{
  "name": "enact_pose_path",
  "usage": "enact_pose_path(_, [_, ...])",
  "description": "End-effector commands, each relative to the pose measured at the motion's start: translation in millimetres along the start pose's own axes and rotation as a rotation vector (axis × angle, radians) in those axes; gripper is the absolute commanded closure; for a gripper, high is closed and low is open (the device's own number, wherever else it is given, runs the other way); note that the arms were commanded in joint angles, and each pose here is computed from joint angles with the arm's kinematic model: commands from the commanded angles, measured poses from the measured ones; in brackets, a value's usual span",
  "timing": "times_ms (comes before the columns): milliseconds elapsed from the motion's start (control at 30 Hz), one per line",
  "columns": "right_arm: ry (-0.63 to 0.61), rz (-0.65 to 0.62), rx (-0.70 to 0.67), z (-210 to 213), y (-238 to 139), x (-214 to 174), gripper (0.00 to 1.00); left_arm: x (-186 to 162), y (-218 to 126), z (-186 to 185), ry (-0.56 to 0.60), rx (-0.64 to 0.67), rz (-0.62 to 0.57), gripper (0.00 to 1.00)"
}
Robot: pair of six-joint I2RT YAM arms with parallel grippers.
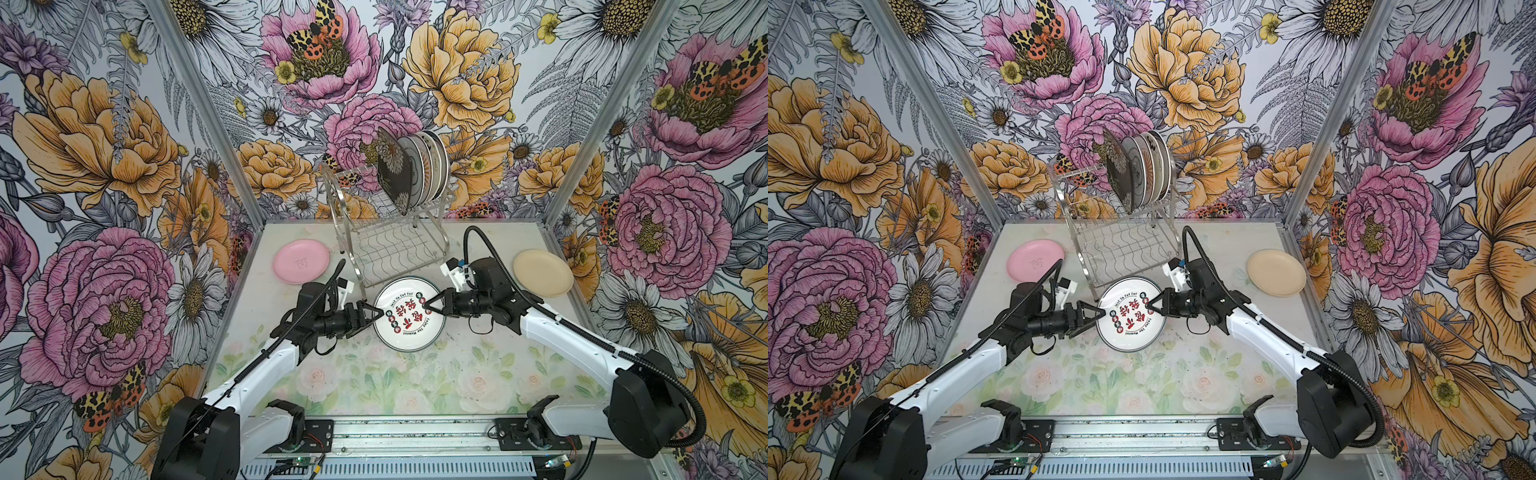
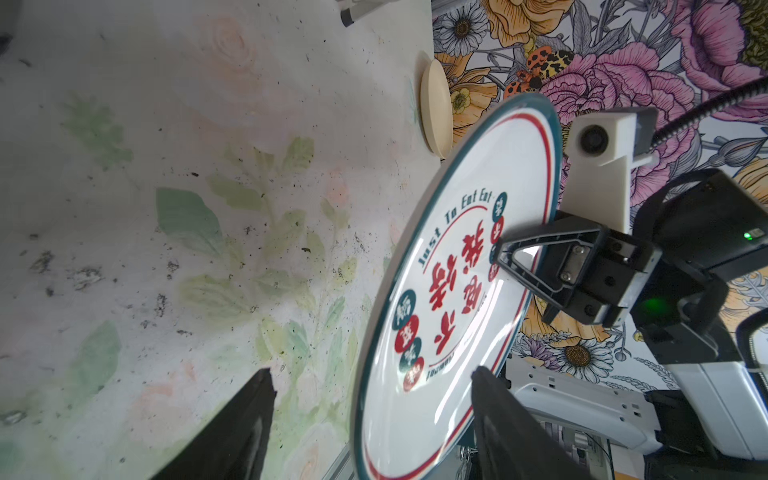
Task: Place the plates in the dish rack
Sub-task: 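Lift the red-text plate upright with the right gripper while the left gripper releases, then lower the red-text plate into the rack slot in front of the dark floral plate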
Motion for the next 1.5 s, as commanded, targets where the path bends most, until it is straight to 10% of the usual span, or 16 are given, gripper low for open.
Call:
enact_pose_path(0, [-0.098,-0.154,-0.065,23.2,-28.9,32.9,1.00,14.7,-14.5,2.8,0.019,0.058,-0.067,0.18])
enact_pose_path(833, [-0.561,-0.631,-0.461,181.6,-129.9,178.4,1.00,37.7,-38.6,32.9,-0.032,0.192,-0.201,0.11])
enact_pose_path(1467, [-0.740,-0.908,-0.680,243.2,-94.6,271.2,1.00,38.5,-39.4,38.6,-0.028,0.221,-0.219,0.07])
Point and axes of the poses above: each gripper's point midway between its finger pads, its own y axis out along the fingers, its own z axis along the line the jaws close on, x = y × z, the point moved 1 cm from there along -y, back along the fingers, and after that the axes turned 1 degree about -y, right-handed, at the moved point
